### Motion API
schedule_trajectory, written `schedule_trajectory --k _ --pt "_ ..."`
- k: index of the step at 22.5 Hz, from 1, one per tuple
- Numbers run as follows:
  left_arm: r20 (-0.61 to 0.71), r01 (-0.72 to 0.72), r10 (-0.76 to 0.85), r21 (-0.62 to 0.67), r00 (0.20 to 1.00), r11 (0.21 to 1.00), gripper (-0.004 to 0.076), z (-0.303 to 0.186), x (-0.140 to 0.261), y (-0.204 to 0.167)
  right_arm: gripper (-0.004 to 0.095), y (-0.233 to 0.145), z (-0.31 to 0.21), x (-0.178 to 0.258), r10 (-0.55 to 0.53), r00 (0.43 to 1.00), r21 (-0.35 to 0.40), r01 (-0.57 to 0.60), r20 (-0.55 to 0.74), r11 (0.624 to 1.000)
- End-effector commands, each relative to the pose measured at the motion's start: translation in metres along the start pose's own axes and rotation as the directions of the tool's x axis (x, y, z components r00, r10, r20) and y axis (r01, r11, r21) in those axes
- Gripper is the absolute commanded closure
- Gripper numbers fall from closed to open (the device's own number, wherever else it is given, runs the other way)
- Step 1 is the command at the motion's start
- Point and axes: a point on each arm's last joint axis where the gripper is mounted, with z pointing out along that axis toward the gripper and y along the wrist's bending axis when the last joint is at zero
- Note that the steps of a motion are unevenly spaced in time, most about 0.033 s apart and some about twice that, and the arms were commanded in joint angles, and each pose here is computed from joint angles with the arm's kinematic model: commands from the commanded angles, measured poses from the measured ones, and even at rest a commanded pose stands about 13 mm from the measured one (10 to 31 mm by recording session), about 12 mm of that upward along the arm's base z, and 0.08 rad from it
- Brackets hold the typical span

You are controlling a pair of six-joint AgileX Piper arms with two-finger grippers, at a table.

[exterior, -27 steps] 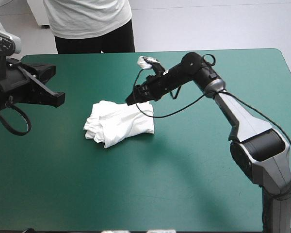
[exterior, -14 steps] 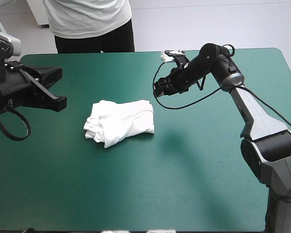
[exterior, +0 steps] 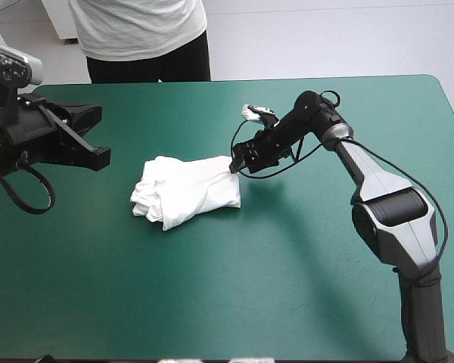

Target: Fold the cloth

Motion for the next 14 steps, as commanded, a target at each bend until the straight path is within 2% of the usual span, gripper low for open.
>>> schedule_trajectory --k 1,5,8,12,14 --pt "-0.007 0.005 -0.005 0.011 1.000 1.000 0.0734 -0.009 0.000 -0.001 0.0326 0.028 -0.014 -0.006 -0.044 0.997 -0.084 0.049 0.057 0.995" --pt "-0.012 0.005 -0.005 0.011 1.000 1.000 0.0734 -0.007 0.000 -0.001 0.0328 0.033 0.022 -0.003 -0.051 0.999 -0.125 0.051 0.006 0.991" --pt "-0.012 0.005 -0.005 0.011 1.000 1.000 0.0734 -0.007 0.000 -0.001 0.0353 0.034 0.035 0.000 -0.058 0.998 -0.128 0.055 -0.017 0.990" --pt "-0.011 0.005 -0.005 0.012 1.000 1.000 0.0734 -0.007 0.000 -0.001 0.0655 0.032 0.038 -0.001 -0.059 0.998 -0.110 0.057 -0.014 0.992" --pt "-0.011 0.006 -0.006 0.014 1.000 1.000 0.0734 -0.007 0.000 -0.002 0.0927 0.028 0.038 -0.002 -0.071 0.997 -0.075 0.070 -0.007 0.995"
